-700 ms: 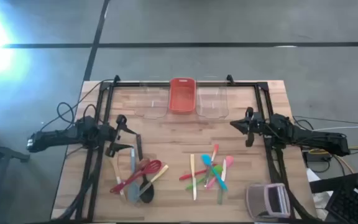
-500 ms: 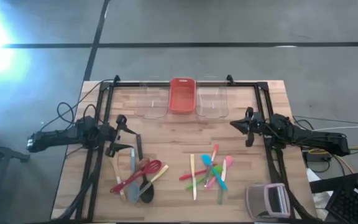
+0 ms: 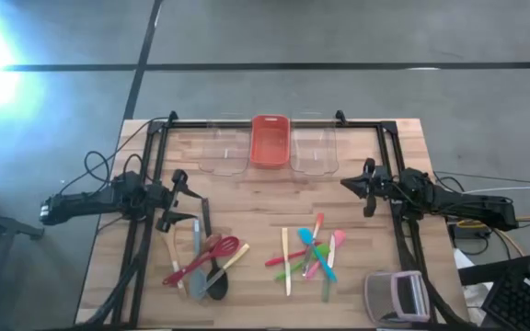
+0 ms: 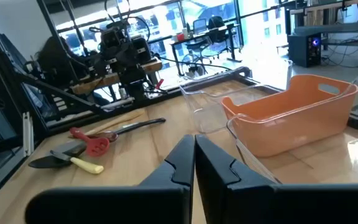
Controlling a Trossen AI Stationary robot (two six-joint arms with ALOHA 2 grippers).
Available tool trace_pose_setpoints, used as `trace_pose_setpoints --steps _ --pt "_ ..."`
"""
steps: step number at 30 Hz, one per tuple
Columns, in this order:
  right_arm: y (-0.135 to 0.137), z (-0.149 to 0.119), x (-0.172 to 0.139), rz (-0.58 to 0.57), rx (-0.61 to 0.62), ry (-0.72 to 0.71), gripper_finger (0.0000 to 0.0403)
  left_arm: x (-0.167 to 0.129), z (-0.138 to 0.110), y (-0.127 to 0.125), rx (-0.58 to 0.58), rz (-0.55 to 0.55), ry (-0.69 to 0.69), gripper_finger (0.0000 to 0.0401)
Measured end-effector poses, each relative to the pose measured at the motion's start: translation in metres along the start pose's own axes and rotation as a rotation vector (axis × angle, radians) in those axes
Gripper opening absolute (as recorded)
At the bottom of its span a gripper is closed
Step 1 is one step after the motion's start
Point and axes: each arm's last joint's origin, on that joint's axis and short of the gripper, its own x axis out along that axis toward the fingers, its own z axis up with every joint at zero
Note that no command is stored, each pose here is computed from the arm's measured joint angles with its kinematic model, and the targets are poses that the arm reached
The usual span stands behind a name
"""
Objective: Pick & Place Kitchen Items
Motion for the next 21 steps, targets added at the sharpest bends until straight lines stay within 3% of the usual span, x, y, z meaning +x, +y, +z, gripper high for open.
trace_pose_setpoints --steps 21 --pt "0.0001 0.0002 0.0 0.001 0.0 -0.002 0.0008 0.0 -0.0011 -0.0001 -0.007 -0.001 0.011 0.0273"
